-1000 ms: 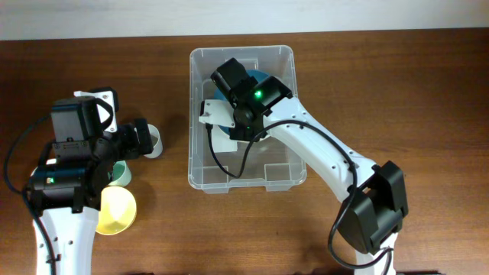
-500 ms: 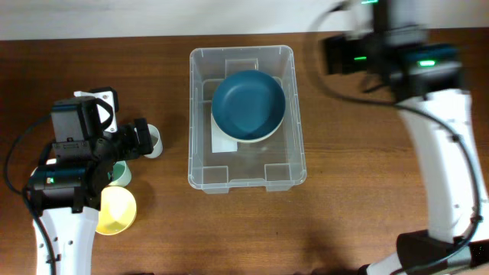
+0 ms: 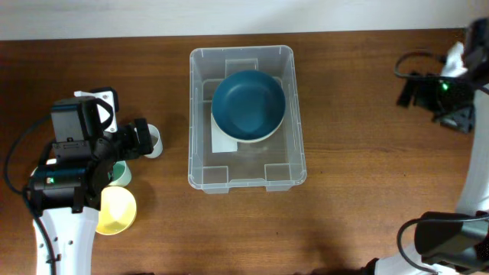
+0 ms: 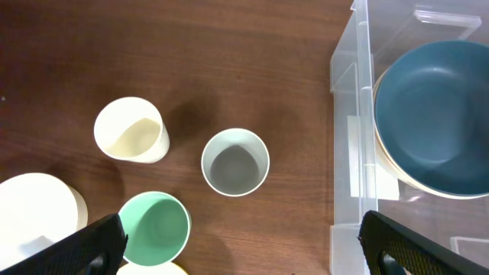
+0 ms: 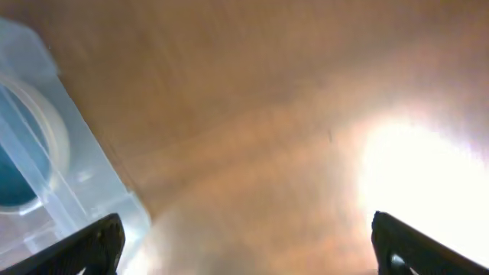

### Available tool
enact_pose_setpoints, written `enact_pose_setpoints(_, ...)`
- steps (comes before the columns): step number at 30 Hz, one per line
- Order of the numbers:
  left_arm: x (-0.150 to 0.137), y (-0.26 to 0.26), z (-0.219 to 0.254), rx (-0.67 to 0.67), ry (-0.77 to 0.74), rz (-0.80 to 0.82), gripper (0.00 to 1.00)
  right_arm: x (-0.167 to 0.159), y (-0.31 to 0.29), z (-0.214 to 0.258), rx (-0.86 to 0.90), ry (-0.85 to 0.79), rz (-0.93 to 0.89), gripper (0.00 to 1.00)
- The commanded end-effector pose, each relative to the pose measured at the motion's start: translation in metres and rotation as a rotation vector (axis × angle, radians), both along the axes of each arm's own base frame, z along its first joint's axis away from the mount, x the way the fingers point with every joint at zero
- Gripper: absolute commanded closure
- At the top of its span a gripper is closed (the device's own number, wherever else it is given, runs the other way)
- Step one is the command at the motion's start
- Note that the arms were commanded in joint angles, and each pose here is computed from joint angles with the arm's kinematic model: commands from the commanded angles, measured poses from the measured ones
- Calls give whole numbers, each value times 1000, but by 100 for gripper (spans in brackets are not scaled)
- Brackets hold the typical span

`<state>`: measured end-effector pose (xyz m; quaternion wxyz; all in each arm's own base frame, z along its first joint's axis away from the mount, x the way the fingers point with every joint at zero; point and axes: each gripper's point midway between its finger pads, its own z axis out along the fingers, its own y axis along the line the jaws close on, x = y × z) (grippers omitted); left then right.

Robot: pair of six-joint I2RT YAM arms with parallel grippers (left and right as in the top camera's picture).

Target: Pack container

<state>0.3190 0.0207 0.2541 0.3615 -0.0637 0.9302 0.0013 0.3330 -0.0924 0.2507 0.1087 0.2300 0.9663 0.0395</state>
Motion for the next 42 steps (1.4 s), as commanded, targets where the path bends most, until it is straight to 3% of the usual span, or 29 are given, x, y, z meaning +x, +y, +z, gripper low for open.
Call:
enact_pose_setpoints(1,5,-1,9,-13,-30,0,1,-23,0,6,40,36,-45,1)
enact_pose_setpoints(8,7,-1,3,-15,-8,0,1,-63,35,4,0,68,48,1)
enact_pose_setpoints(13,22,-14,-15,-16,38,-40,1,-101,81,-18,-40,-60,201,1)
enact_pose_setpoints(19,53,-30,-42,-14,67,-82,1,-97,94,-41,-57,-197,255,1)
enact_pose_setpoints(25,70,-30,-106,-49,229,-41,2,-92,94,-62,-45,-121,260,1)
enact_pose_setpoints(34,83,-31,-159,-54,335,-43,3,-86,94,-80,-31,-38,262,1)
enact_pose_setpoints(40,83,-31,-196,-55,419,-40,11,-87,94,-82,-29,-26,262,0)
enact_pose_setpoints(42,82,-32,-209,-55,450,-39,25,-87,94,-82,-29,-26,262,0)
